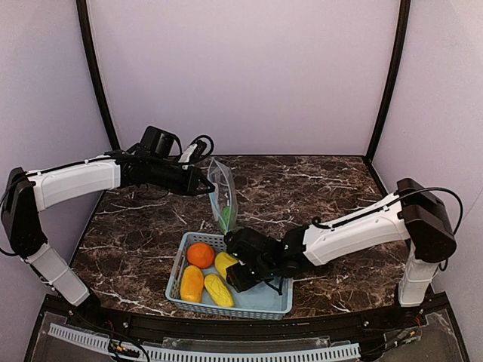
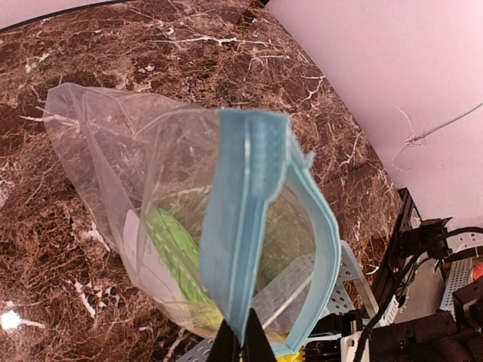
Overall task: Place the food in the zip-top bag and seal the zipper
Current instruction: Pick up the fake fruit from the bin.
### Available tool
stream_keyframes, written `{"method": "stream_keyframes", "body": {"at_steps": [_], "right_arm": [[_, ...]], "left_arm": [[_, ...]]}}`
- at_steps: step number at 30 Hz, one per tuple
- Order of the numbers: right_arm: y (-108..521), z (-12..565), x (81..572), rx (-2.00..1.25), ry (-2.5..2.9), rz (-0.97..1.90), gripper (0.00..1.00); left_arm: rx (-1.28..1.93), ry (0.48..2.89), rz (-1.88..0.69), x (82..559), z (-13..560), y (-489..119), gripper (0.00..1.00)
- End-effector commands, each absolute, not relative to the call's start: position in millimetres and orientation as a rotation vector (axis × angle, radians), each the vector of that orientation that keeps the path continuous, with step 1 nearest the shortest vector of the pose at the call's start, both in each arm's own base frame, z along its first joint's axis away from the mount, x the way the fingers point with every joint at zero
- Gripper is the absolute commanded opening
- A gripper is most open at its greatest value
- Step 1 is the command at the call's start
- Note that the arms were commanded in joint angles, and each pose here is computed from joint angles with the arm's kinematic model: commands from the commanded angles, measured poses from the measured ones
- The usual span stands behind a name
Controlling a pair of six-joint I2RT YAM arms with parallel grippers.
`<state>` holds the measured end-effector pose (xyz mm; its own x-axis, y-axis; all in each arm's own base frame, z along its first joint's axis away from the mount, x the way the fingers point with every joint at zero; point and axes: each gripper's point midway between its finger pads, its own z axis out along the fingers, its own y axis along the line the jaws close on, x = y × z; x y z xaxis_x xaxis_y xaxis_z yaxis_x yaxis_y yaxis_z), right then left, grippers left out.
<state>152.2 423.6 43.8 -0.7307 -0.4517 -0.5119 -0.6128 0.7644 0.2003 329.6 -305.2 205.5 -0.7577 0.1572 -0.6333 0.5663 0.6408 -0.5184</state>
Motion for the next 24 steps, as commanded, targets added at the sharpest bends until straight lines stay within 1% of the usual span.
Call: {"method": "stream_keyframes", "body": {"at_steps": [1,8,13,19,24], "right_arm": [[427,50,153,-0.784,2.487,0.528,0.52],[426,54,150,-0.808,2.470,0.546,0.49],[416,68,140,-0.841,2.439,0.563,0.48],[392,102,128,-0.817,2.399,0.647,0.47],[383,138,137,-0.736,2.346,0.660,0.47]], "left_arm": [[0.574,2.288,-0.982,330,215,-303,0.01],[0.571,2.293,-0.970,331,213,-302,0.01],[0.565,2.287,-0.941,333,216,-299,0.01],[0.597,2.267,-0.980,329,219,-305,0.01],[0.641,2.244,-1.000,323,223,-312,0.01]]}}
